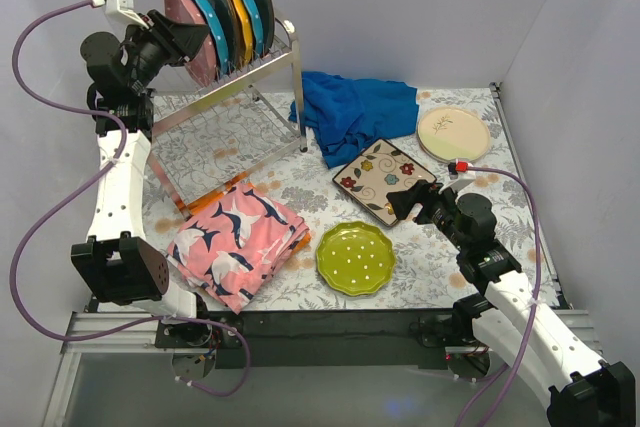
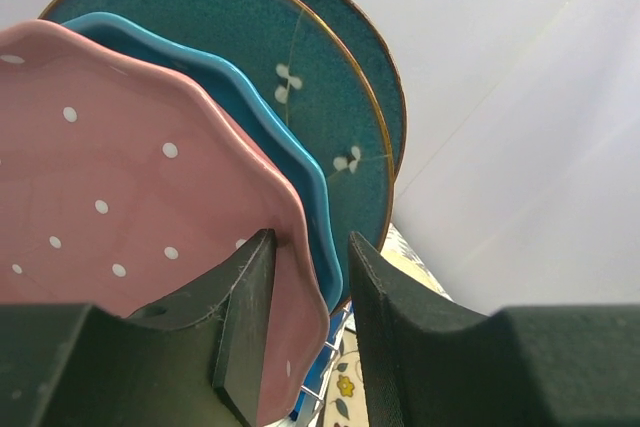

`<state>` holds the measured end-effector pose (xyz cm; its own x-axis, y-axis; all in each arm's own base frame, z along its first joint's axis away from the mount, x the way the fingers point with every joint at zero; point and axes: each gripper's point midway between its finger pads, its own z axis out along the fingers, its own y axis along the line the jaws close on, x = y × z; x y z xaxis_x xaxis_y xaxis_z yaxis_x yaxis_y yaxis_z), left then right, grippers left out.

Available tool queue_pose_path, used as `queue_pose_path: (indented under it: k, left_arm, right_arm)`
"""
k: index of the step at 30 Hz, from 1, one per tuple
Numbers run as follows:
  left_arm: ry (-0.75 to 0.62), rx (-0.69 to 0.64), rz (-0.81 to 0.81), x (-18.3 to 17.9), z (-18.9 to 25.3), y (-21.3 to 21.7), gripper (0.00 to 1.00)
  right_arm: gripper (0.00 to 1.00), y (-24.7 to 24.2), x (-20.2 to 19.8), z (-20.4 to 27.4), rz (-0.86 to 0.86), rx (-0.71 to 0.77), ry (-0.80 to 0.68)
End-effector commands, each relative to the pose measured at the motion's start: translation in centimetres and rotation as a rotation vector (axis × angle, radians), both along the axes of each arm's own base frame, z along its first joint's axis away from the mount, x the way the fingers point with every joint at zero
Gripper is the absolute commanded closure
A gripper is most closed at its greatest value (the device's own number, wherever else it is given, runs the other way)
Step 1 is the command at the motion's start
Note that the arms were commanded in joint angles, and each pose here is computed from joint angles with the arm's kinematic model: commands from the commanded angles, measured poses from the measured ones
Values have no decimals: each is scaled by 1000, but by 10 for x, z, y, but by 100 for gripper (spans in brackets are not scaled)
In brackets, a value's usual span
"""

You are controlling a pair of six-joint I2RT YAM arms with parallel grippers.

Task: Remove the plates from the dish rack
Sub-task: Unload the plate from the dish rack.

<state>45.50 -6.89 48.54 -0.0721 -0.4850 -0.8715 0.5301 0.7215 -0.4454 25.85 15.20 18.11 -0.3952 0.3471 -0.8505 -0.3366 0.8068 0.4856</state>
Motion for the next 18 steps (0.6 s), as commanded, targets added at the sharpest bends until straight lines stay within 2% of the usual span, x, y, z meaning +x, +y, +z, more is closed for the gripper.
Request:
queue_pose_path:
  k: [1, 18]
  left_arm:
    - [-4, 24, 15, 4, -2, -5, 67]
    - [42, 78, 119, 19, -11, 2, 70]
  right_arm:
    - [11, 1, 3, 20, 2, 19, -69]
    - [11, 0, 4, 19, -3, 18, -64]
